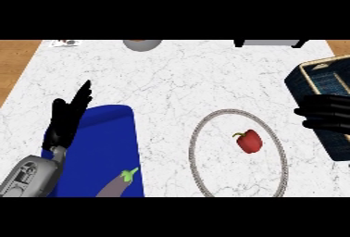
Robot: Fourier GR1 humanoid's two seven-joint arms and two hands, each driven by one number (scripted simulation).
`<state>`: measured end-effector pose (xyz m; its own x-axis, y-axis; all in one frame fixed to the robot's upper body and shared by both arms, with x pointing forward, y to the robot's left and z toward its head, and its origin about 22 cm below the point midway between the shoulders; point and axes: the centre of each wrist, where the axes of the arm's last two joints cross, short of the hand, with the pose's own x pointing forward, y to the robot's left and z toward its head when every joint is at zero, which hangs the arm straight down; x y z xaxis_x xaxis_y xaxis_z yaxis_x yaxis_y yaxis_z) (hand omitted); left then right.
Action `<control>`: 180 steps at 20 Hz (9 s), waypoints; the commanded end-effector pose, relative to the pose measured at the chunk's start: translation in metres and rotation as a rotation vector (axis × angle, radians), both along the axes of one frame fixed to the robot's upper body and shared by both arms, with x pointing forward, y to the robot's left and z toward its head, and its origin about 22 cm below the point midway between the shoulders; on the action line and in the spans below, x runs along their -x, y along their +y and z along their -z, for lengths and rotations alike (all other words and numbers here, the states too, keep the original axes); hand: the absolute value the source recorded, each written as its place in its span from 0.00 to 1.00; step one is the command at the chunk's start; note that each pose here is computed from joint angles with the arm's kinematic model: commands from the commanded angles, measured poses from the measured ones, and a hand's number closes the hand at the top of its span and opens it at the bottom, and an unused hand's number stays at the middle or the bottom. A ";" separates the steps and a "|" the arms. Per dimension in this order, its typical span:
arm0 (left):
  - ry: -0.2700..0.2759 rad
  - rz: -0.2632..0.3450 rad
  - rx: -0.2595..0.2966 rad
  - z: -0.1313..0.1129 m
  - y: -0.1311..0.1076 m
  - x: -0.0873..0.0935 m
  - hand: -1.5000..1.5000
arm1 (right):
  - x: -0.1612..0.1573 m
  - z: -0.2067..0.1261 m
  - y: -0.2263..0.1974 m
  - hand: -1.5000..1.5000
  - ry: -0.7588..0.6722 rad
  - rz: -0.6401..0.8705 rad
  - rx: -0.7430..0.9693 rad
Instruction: Pick the bell pepper from the placemat and place it in the basket
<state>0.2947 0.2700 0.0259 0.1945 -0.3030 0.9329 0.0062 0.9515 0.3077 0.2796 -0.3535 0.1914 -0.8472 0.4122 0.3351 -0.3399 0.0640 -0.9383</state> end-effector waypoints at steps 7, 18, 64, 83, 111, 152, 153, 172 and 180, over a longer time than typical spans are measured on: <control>-0.002 -0.005 -0.016 -0.009 0.007 -0.014 0.50 | -0.019 0.047 -0.020 0.00 0.085 -0.091 -0.055; -0.006 -0.002 -0.001 0.005 0.012 -0.002 0.50 | -0.054 0.078 0.013 0.00 0.089 -0.053 -0.077; -0.004 -0.013 0.000 0.006 0.013 0.013 0.50 | -0.046 0.208 0.091 0.00 0.136 -0.070 0.001; 0.037 -0.055 0.000 0.007 0.012 0.007 0.50 | -0.063 0.202 0.062 1.00 0.015 0.626 0.348; 0.009 -0.032 -0.007 0.003 0.019 0.001 0.50 | 0.040 -0.129 0.169 1.00 -0.025 1.039 -0.561; 0.012 0.006 -0.006 -0.010 -0.003 0.009 0.50 | -0.068 -0.104 -0.108 1.00 -0.216 1.371 -0.029; -0.008 -0.008 -0.004 0.003 -0.001 -0.008 0.50 | -0.075 -0.102 -0.092 1.00 -0.184 1.359 0.001; -0.014 -0.024 -0.009 0.008 0.004 -0.010 0.50 | -0.076 -0.051 -0.138 0.00 -0.151 1.472 -0.623; -0.003 -0.011 0.002 0.002 0.018 -0.002 0.50 | -0.025 -0.071 -0.202 0.00 -0.119 1.685 -0.804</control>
